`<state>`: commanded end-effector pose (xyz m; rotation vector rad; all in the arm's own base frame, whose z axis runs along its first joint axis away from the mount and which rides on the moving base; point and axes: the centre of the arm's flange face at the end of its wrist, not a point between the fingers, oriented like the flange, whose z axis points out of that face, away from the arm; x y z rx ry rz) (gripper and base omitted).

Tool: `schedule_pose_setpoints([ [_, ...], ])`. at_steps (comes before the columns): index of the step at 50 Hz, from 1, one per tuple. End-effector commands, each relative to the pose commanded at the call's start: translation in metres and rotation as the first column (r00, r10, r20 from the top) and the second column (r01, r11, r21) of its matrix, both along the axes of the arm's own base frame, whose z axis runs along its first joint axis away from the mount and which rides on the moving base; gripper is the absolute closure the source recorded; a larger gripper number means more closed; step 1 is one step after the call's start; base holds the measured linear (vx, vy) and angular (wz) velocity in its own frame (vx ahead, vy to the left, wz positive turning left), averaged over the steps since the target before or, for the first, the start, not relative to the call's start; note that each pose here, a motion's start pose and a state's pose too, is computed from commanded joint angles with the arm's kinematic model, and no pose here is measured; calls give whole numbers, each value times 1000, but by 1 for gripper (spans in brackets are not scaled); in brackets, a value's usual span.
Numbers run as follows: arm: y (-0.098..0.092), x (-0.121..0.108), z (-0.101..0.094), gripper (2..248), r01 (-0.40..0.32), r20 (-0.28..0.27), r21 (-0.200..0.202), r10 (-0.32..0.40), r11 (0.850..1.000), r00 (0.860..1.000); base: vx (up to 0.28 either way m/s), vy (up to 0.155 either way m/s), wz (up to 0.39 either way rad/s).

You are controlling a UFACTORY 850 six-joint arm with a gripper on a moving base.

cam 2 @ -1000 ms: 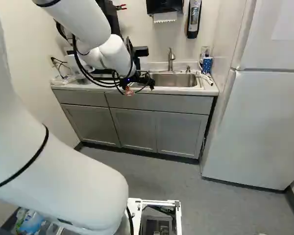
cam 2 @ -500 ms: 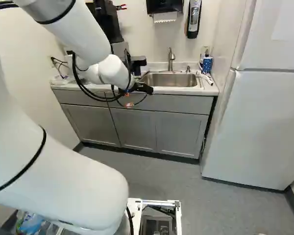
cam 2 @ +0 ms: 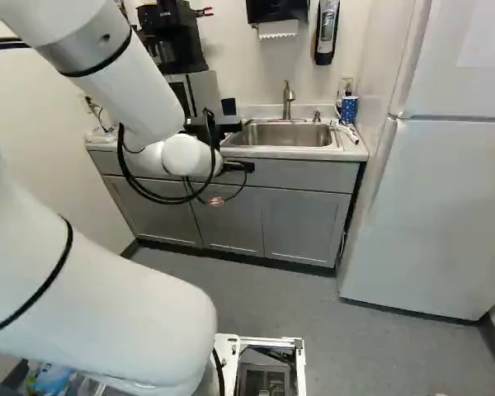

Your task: Rinse the cup and place it in the tray

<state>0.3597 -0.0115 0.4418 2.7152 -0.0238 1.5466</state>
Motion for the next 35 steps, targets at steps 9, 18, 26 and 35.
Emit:
schedule_pose_setpoints([
  [9, 3, -15, -16, 3, -5, 38, 1, 5, 1000, 999, 0, 0, 0],
  [18, 5, -29, -29, 3, -9, 72, 2, 9, 1000, 997, 0, 0, 0],
  [26, 6, -40, -40, 3, -12, 99, 2, 12, 1000, 995, 0, 0, 0],
  [35, 8, -52, -50, 3, -15, 126, 3, 14, 1000, 992, 0, 0, 0],
])
